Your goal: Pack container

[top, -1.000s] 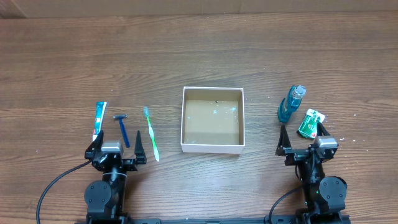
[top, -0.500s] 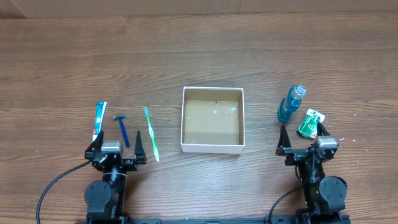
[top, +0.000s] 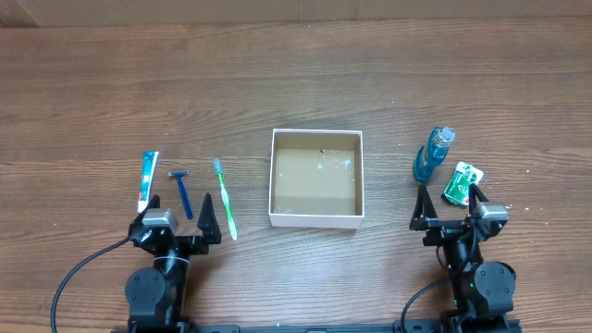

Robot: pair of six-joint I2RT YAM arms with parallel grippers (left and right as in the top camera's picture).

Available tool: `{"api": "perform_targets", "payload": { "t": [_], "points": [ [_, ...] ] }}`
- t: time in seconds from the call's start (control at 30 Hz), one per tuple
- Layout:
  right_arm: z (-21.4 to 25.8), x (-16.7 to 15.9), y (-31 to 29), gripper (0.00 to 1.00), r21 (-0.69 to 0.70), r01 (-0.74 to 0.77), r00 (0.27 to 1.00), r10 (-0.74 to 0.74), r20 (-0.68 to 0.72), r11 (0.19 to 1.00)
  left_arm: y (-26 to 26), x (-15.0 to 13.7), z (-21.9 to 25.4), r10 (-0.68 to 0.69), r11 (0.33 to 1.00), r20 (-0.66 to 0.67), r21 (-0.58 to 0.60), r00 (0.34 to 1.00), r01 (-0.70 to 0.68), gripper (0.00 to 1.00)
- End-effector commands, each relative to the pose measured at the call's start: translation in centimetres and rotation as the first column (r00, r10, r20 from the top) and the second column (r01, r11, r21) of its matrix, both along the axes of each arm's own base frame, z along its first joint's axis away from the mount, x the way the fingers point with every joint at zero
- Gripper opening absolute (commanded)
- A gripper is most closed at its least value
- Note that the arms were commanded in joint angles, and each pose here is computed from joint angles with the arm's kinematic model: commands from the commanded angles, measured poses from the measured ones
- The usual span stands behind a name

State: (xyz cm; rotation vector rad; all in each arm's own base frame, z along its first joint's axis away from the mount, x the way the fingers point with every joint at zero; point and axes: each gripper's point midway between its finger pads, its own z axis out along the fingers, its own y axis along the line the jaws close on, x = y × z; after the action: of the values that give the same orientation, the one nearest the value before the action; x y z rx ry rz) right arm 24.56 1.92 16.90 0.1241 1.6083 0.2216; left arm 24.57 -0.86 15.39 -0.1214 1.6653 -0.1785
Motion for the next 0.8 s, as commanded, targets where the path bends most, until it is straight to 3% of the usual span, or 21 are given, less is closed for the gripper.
{"api": "perform_targets", "payload": {
  "t": [0.0,0.13,0.27,0.43,0.5,0.6,0.7,0.77],
  "points": [
    [1.7,-0.1,-0.3,1.00,0.058,0.016,1.000,-0.016,-0.002,0.998,-0.8,-1.2,2.9,-0.047,0.997,-0.017,-0.059,0.999,0.046,1.00],
    [6.6,0.4,-0.2,1.00,0.059,0.015,1.000,-0.016,0.007,0.998,-0.8,-2.2,6.9,-0.047,0.997,-0.009,-0.058,0.999,0.046,1.00],
    [11.2,2.9,0.0,1.00,0.049,0.019,0.997,-0.016,-0.071,0.999,-0.6,-1.7,10.3,-0.035,0.998,-0.049,-0.048,0.998,0.032,1.00],
    [13.8,9.1,0.7,1.00,0.020,0.028,0.953,-0.021,-0.301,0.999,-0.5,1.4,12.6,-0.030,0.999,-0.274,0.016,0.961,0.036,1.00],
    [13.2,11.3,0.9,1.00,0.006,0.026,0.914,-0.021,-0.406,1.000,-0.5,2.3,13.0,-0.031,0.999,-0.368,0.020,0.929,0.041,1.00],
    [9.4,14.0,0.6,1.00,-0.033,0.035,0.758,-0.048,-0.651,0.999,-0.5,3.3,12.3,-0.031,0.999,-0.549,0.011,0.835,0.045,1.00],
    [7.1,14.4,0.3,1.00,-0.037,0.037,0.660,-0.053,-0.749,0.999,-0.6,3.4,10.3,-0.035,0.999,-0.656,0.002,0.754,0.048,1.00],
    [7.1,14.5,0.2,1.00,-0.041,0.037,0.661,-0.055,-0.749,0.998,-0.7,3.3,9.2,-0.041,0.999,-0.694,-0.007,0.719,0.051,1.00]
  ]
}}
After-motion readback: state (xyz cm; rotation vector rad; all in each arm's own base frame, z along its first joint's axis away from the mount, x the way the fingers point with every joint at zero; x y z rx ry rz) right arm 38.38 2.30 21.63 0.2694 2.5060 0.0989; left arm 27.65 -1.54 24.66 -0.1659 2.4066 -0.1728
